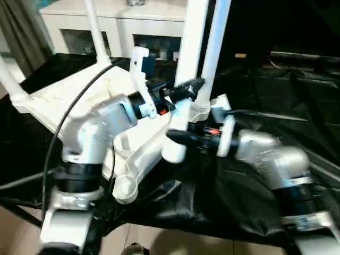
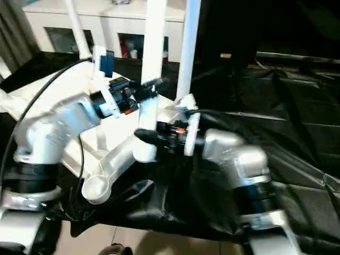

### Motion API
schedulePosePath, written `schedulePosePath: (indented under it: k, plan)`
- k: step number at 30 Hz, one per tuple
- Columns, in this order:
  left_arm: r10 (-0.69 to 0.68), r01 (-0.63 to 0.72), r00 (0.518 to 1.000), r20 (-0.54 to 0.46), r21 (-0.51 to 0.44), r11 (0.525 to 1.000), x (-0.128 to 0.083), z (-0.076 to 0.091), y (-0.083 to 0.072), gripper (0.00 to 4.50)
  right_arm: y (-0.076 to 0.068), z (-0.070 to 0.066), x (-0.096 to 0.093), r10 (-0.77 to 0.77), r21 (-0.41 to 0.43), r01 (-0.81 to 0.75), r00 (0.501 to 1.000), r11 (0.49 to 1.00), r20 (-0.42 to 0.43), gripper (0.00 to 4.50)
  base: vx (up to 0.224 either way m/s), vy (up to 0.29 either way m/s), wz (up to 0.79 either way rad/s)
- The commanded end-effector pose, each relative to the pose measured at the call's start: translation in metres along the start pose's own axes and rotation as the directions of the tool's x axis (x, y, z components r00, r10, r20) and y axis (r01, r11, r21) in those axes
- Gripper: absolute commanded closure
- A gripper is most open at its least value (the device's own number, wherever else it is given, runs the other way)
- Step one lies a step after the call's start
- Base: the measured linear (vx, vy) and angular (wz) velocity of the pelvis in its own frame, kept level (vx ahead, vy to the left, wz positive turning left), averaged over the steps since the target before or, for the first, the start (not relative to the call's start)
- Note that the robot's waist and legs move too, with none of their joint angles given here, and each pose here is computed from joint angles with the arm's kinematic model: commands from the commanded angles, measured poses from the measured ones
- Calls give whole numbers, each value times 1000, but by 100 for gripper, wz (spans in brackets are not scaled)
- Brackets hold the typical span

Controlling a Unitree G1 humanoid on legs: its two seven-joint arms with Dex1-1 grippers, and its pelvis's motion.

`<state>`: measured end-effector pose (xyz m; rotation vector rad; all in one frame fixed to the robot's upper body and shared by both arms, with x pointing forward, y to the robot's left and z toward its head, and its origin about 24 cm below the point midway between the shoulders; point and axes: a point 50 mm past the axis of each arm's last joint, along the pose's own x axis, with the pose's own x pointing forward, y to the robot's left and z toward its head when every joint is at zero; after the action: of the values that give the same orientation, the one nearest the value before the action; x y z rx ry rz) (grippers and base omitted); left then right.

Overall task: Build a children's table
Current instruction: Pick table leg

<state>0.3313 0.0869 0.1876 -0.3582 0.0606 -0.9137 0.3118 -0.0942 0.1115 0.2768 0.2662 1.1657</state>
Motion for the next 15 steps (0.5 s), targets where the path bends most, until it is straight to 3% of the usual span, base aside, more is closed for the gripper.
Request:
schedulePosePath:
  k: [1, 3, 4, 8, 10, 13, 15]
  plan:
    - [114, -113, 993, -10, 26, 993, -4, -4, 8, 112, -1, 8, 0, -47, -50, 49, 998, 997, 47, 259, 0, 0, 0]
    - [264, -263, 964, -21, 49, 964, -4, -9, 14, 108, -5, 9, 4, -115, -69, 119, 992, 991, 60, 259, 0, 0, 0]
    - [321, -320, 947, -19, 45, 946, -4, -11, 16, 136, -6, 9, 6, -134, -77, 138, 989, 987, 62, 259, 0, 0, 0]
    - [426, -427, 904, 23, 7, 904, -1, -18, 16, 143, -6, 6, 14, -174, -98, 179, 983, 979, 62, 259, 0, 0, 0]
    - [444, -445, 895, 30, 17, 895, 0, -19, 16, 192, -7, 5, 16, -181, -99, 186, 981, 977, 65, 260, 0, 0, 0]
    - [440, -440, 897, 40, 8, 898, 0, -19, 13, 186, -7, 7, 18, -193, -101, 201, 978, 974, 81, 260, 0, 0, 0]
    - [437, -438, 898, 52, 5, 899, 1, -16, 12, 226, -7, 7, 17, -202, -104, 210, 976, 972, 79, 260, 0, 0, 0]
